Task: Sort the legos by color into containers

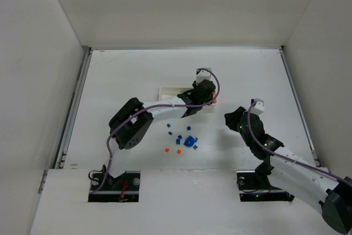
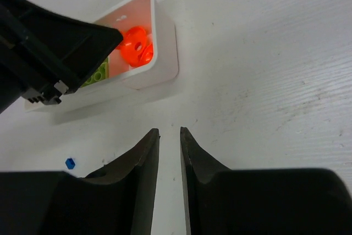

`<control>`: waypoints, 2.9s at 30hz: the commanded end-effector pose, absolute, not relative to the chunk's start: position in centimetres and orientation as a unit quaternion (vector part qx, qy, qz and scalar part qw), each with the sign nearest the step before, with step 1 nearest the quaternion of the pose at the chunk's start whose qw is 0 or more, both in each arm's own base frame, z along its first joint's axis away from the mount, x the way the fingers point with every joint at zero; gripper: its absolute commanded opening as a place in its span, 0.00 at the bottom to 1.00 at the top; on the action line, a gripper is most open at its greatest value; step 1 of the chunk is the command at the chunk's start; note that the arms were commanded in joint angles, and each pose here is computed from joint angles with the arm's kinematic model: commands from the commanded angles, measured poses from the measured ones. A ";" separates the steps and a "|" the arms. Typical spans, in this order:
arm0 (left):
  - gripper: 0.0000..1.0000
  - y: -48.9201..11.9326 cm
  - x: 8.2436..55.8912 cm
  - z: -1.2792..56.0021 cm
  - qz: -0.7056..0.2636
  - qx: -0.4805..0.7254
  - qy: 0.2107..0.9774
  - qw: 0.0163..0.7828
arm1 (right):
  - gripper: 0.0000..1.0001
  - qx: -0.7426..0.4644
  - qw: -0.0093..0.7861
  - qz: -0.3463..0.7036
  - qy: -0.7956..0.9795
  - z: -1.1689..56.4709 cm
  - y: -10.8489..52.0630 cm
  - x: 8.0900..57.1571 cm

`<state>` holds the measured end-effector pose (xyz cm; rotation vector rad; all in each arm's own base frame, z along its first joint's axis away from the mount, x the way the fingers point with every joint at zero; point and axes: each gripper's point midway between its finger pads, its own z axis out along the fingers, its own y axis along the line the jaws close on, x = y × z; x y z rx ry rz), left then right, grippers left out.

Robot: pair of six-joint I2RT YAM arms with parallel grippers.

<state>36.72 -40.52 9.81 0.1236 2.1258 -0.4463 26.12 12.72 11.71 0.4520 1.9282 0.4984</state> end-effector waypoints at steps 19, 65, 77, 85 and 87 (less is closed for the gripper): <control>0.22 -30.8 27.6 13.5 -0.189 0.050 0.858 0.475 | 0.34 -0.024 0.385 0.279 0.879 8.2 27.0 18.1; 0.39 -22.9 20.7 4.8 -0.179 0.010 0.898 0.403 | 0.35 0.037 0.338 0.279 0.898 6.3 28.7 20.8; 0.39 -22.8 20.9 4.2 -0.165 0.022 0.901 0.400 | 0.64 0.004 0.315 0.266 0.911 5.2 30.9 20.0; 0.39 -22.1 21.5 5.0 -0.166 0.014 0.896 0.413 | 0.62 -0.038 0.315 0.218 0.923 4.6 30.8 19.3; 0.39 -21.8 21.6 5.2 -0.169 0.009 0.894 0.415 | 0.64 -0.048 0.314 0.207 0.925 4.4 31.3 19.2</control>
